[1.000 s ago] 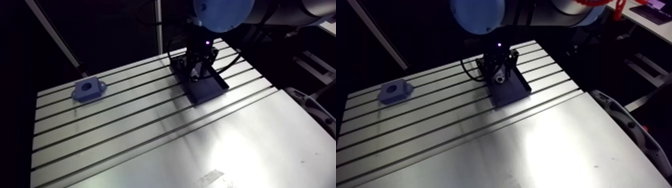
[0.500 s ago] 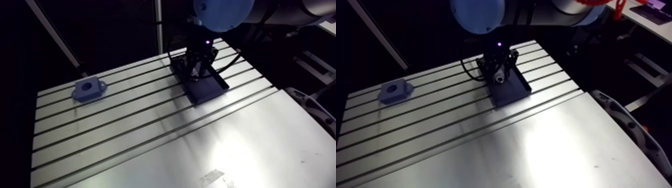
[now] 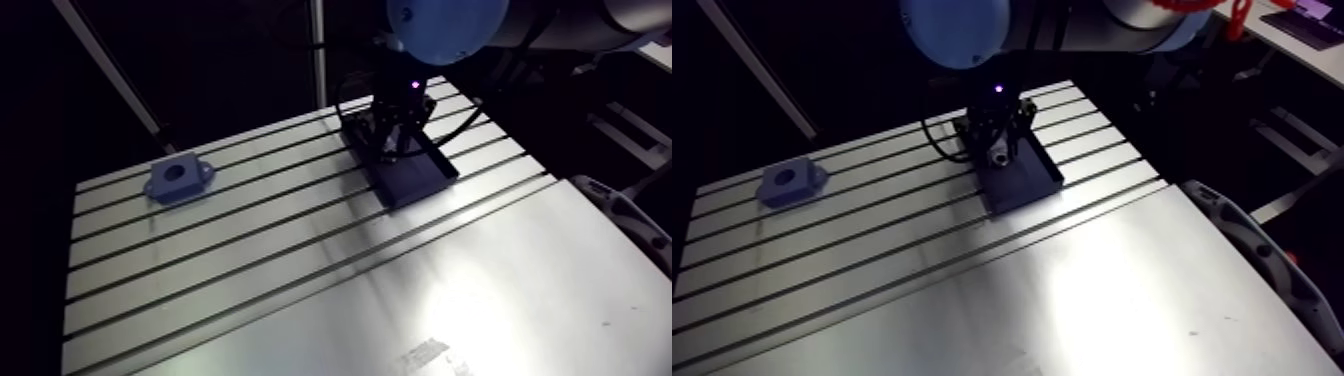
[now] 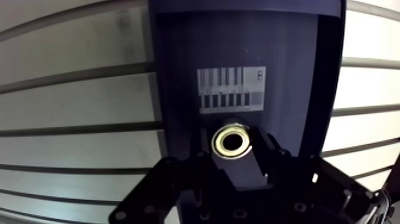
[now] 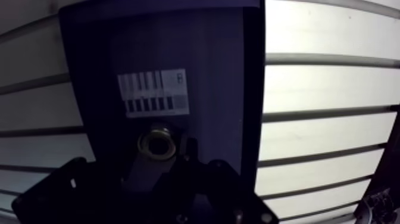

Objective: Pick up the bearing and press it into the housing until flush.

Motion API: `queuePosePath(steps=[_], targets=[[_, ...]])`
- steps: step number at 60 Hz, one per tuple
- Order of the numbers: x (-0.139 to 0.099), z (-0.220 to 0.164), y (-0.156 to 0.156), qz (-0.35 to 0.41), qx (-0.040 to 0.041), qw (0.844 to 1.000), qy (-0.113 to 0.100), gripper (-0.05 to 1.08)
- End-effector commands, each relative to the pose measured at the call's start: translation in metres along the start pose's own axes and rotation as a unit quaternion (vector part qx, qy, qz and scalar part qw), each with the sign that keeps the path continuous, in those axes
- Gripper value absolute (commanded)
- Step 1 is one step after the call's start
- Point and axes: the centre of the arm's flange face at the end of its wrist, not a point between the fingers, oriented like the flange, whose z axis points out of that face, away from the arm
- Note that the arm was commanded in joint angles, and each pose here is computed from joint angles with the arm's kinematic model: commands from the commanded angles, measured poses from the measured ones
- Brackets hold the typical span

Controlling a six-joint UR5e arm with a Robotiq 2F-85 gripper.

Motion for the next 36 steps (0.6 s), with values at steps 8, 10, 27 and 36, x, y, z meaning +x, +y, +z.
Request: queuePosePath(steps=[8,10,27,36], targets=[[-0.0003,-0.0005,-0.0009,-0.001,-0.0001,1.000,0.000,0.53],[0.0002,-0.0003,-0.0007,-0.001,-0.0001,1.000,0.000,0.53],[-0.0004,0.0004,0.0008,0.000,0.0003,1.000,0.000,0.55],[0.0001,-0.0076,0.0023,0.001,-0.0006,1.000,0.006,0.56]])
